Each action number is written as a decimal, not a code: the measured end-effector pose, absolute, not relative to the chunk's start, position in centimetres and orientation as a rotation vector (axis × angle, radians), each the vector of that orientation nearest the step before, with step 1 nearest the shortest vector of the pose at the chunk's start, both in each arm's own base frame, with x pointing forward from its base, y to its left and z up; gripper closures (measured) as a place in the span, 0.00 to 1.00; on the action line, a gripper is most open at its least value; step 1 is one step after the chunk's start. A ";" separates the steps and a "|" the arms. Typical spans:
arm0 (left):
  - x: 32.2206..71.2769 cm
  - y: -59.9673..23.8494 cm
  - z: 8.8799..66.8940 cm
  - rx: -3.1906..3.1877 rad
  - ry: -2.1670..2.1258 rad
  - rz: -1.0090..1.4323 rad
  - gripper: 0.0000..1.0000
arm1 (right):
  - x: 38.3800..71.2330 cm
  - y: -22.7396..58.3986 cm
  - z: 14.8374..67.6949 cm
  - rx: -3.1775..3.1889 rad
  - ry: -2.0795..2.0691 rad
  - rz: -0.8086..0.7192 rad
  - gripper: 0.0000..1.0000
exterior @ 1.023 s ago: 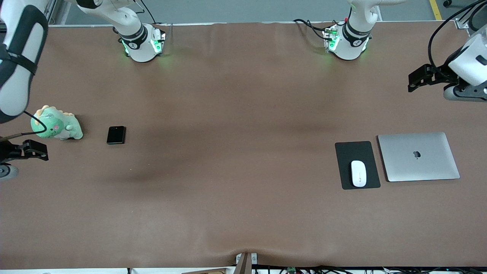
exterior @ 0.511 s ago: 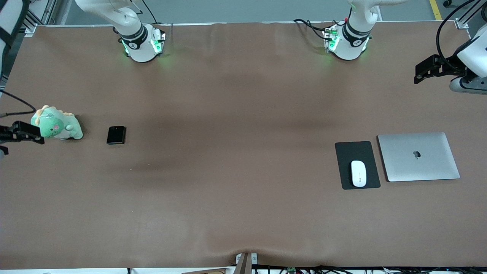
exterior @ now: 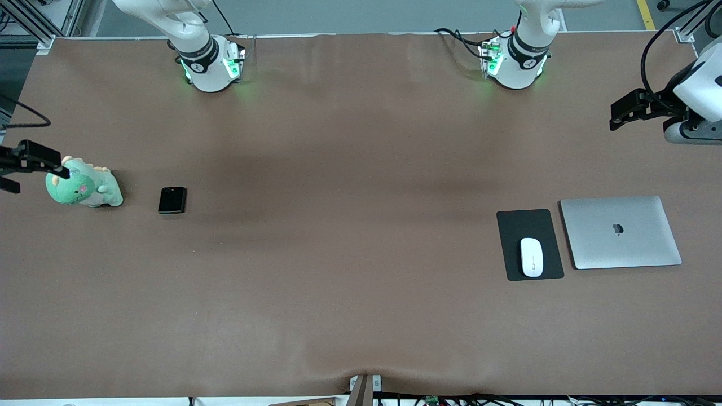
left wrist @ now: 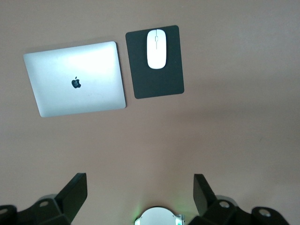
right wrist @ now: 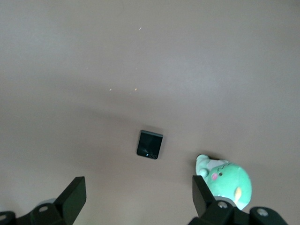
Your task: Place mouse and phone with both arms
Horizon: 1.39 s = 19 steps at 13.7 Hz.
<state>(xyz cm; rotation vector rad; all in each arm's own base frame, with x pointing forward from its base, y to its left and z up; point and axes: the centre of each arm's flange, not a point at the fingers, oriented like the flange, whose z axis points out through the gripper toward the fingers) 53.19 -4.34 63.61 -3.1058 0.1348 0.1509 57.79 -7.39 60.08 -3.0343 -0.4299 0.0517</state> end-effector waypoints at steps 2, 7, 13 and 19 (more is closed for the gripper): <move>53.7 -4.4 63.3 -3.109 0.126 0.111 0.00 | 55.3 -7.2 60.3 -3.020 -0.405 0.059 0.00; 54.2 -4.4 63.2 -3.112 0.126 0.068 0.00 | 51.4 -4.6 61.8 -3.039 -0.327 0.070 0.00; 54.2 -4.6 63.3 -3.112 0.131 0.057 0.00 | 51.9 -4.1 63.7 -3.103 -0.354 0.006 0.00; 54.6 -4.3 62.7 -3.112 0.125 0.071 0.00 | 52.9 -4.5 63.7 -3.107 -0.337 0.012 0.00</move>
